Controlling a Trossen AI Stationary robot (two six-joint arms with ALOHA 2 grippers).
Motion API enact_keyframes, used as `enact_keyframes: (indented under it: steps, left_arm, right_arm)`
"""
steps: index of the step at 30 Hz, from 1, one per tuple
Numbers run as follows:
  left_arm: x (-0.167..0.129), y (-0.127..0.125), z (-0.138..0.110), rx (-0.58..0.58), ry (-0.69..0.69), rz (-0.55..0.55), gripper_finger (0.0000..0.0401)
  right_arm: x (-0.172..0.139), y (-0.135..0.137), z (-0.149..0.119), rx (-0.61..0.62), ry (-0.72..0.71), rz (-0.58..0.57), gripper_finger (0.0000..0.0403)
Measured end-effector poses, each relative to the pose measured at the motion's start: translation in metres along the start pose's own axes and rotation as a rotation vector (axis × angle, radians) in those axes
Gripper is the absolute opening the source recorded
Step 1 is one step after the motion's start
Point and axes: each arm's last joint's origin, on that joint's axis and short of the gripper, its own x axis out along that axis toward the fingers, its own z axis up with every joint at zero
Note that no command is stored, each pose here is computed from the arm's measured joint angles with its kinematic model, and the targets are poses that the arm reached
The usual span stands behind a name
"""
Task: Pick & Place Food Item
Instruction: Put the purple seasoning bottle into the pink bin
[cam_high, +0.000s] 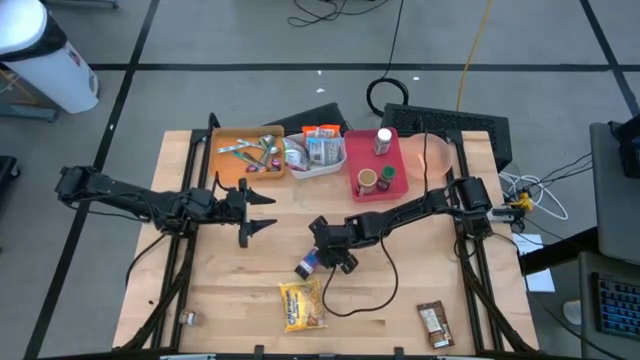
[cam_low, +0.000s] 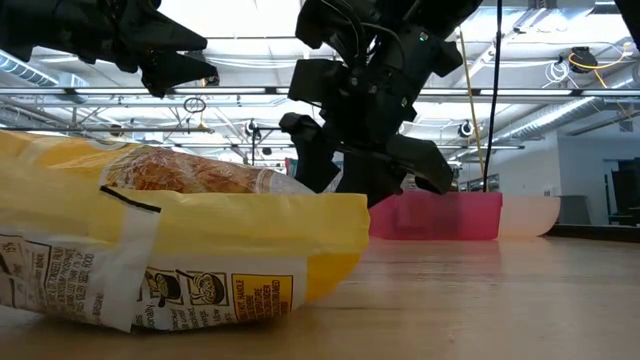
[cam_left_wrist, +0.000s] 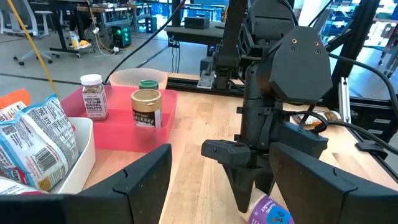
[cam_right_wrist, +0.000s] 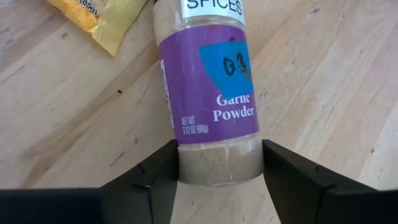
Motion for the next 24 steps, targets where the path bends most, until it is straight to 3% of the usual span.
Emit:
enact_keyframes:
  steps: [5,13,24]
  left_arm:
    - [0.000,0.000,0.000,0.000,0.002,0.000,0.0274]
    - [0.000,0.000,-0.001,0.001,0.007,0.001,0.0274]
    - [0.000,0.000,-0.001,-0.001,0.006,-0.003,0.0274]
  right_arm:
    - [0.000,0.000,0.000,-0.001,0.001,0.000,0.0180]
    - [-0.009,-0.001,0.003,0.005,-0.010,-0.009,0.0179]
    - [-0.056,-0.026,0.016,0.142,-0.155,-0.120,0.0175]
